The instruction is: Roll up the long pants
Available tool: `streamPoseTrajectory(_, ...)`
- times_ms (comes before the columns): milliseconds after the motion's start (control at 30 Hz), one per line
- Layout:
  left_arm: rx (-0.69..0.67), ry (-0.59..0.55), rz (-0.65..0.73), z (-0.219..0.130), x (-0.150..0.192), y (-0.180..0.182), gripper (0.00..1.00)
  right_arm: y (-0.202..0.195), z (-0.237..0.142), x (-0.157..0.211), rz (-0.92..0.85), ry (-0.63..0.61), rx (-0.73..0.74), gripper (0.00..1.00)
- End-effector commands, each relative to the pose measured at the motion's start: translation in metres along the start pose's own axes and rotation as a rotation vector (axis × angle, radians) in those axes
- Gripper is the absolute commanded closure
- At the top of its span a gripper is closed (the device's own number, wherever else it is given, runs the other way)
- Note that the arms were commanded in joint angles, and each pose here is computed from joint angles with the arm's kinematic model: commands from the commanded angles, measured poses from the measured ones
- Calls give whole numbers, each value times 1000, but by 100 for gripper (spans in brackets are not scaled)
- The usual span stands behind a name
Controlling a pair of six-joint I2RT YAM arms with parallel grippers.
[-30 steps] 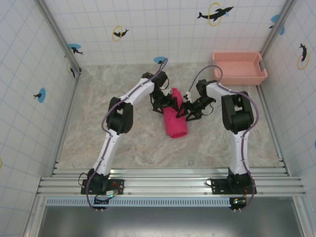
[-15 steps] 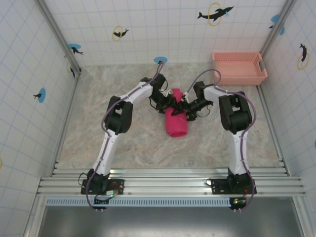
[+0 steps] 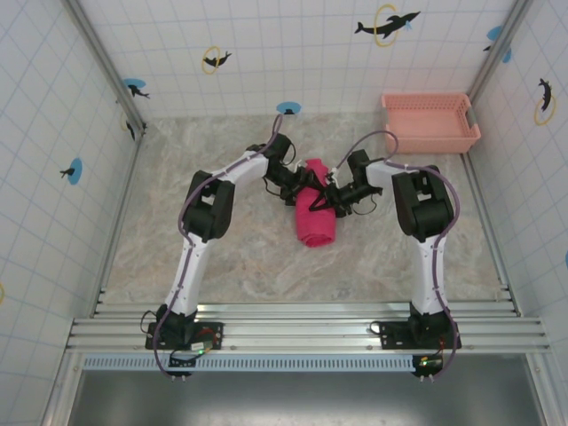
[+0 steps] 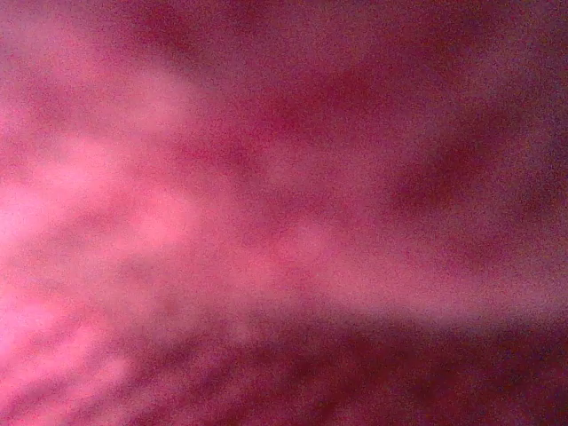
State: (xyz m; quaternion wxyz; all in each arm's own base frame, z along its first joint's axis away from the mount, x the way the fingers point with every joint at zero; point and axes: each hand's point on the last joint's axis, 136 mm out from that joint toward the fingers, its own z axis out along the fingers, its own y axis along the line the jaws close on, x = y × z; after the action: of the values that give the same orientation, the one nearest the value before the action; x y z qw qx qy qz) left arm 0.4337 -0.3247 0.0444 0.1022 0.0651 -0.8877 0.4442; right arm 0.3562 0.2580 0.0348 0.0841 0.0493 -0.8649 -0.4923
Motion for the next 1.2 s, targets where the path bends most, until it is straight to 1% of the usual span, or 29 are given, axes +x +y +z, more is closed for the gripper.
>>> streamPoseTrajectory(0,-53,67,-65,74,10,32,11,-19,30,1,-88,4,128,100)
streamPoseTrajectory(67,-2,19,-46,59,-6,7,7,-6,18,-9,-116,-32,122,100)
streamPoseTrajectory(100,25,-10,-41,50,-15,-5,3,0,10,-15,-130,-56,125,100)
streamPoseTrajectory(200,113,-85,-18,16,-39,-44,2,19,-11,-31,-165,-123,116,100)
streamPoseTrajectory(300,108,-100,-6,-12,-47,-57,3,34,-26,-42,-186,-164,96,100)
streamPoseTrajectory(433,37,-93,-5,-29,-43,-37,2,41,-37,-49,-204,-198,109,100)
streamPoseTrajectory(500,-4,-114,-17,-38,-41,-23,3,44,-41,-53,-214,-217,100,100)
streamPoseTrajectory(567,-68,-154,-19,-53,-39,-10,3,45,-45,-56,-205,-230,87,100)
streamPoseTrajectory(700,-190,-242,-8,-97,-46,10,3,53,-54,-61,-221,-251,58,100)
streamPoseTrajectory(900,-247,-310,1,-144,-56,21,2,65,-64,-59,-259,-261,48,100)
streamPoseTrajectory(967,-275,-317,-5,-155,-55,28,3,71,-72,-62,-279,-287,54,100)
streamPoseTrajectory(1033,-300,-306,-6,-162,-51,37,3,85,-87,-71,-316,-340,40,100)
streamPoseTrajectory(1167,-330,-259,-13,-162,-38,50,2,113,-127,-92,-358,-466,22,100)
